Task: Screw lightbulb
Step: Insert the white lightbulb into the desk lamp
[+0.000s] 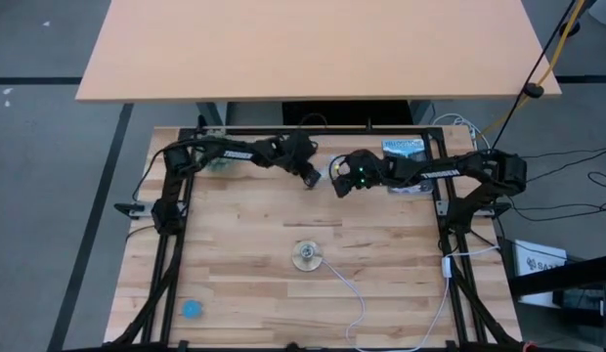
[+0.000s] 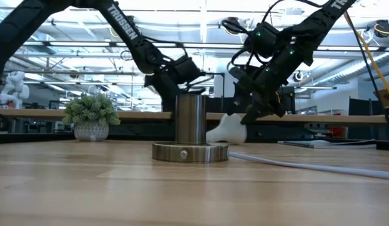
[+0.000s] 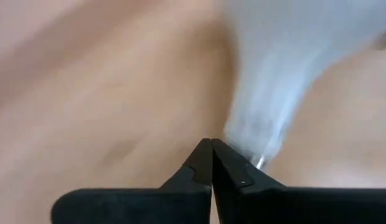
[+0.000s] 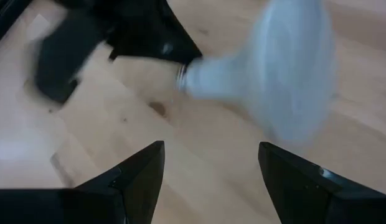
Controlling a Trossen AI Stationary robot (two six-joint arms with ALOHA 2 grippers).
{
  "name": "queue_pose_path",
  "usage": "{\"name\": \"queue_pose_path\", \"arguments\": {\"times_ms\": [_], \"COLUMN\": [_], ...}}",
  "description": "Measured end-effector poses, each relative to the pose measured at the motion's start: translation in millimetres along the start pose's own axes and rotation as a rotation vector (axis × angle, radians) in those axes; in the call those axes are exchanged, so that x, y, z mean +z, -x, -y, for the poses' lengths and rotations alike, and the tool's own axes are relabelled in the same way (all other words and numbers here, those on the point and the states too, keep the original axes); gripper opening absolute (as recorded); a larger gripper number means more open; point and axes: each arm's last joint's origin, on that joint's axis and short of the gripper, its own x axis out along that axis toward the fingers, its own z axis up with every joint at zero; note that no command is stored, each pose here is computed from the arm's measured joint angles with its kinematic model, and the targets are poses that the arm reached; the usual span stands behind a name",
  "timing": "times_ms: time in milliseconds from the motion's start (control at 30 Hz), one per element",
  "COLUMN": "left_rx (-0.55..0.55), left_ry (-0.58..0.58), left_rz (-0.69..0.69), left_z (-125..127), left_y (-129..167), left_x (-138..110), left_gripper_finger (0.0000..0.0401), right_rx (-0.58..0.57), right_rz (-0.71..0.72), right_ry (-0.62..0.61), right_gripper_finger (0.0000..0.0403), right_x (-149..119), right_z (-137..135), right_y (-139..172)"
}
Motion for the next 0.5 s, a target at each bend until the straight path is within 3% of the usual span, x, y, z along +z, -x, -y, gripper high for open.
{"name": "queue_pose_path", "arguments": {"times_ms": [67, 167, 333, 500], "left_rx": [-0.071, -0.074, -0.055, -0.014], "left_ry": [-0.051, -0.086, -0.098, -0.089], "left_rz": [0.019, 0.038, 0.026, 0.022], "left_z": [14, 28, 28, 19], "left_y": [-2, -4, -4, -3], "left_x": [0, -3, -4, -3], "left_gripper_finger": [0.0000, 0.0000, 0.0000, 0.0000], "right_rx": [0.019, 0.027, -0.010, -0.048], "right_rz": [-0.015, -0.022, -0.029, -0.101], "right_ry": [-0.014, -0.008, 0.044, -0.006], "right_gripper_finger": [0.0251, 0.0251, 0.0251, 0.0251], "right_x": [0, -1, -3, -10], "right_z": [0, -2, 0, 5], "right_y": [0, 0, 0, 1]}}
